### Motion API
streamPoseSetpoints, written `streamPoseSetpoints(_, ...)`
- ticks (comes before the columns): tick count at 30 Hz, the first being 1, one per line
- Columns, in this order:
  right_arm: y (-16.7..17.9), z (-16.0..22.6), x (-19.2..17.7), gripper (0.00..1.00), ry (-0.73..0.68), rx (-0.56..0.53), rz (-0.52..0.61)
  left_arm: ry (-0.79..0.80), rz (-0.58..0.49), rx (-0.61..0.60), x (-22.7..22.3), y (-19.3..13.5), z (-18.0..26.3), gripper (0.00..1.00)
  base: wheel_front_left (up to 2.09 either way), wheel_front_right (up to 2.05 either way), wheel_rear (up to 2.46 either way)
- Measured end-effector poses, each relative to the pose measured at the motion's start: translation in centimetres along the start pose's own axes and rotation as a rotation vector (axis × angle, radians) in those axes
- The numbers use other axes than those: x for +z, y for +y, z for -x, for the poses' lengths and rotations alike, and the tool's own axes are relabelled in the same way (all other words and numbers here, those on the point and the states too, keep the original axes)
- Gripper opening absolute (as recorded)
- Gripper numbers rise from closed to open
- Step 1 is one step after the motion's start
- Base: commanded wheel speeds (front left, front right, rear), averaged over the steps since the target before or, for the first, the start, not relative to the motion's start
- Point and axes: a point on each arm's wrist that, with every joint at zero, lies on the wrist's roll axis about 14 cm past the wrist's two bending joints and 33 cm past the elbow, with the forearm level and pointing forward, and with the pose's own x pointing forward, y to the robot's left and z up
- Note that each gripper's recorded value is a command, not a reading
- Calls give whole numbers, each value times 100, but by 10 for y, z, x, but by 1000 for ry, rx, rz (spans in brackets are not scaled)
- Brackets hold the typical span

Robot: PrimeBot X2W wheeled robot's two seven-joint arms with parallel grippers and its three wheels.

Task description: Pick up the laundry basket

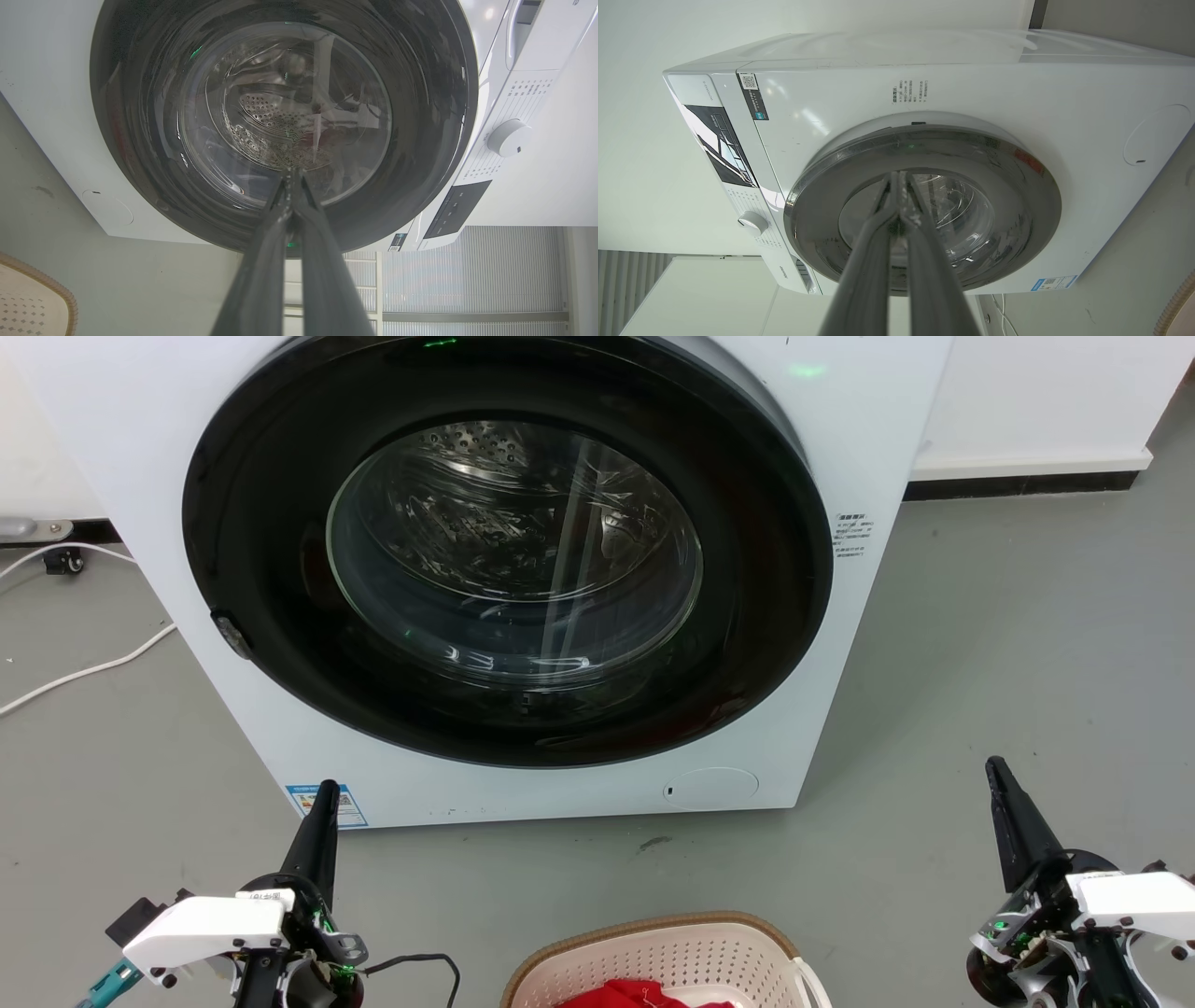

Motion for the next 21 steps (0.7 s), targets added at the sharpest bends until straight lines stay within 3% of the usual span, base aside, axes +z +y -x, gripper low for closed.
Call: streamPoseSetpoints(21, 0, 0, 0, 0, 0, 0, 0, 0, 0, 0, 0, 0, 0, 0, 0, 0, 0)
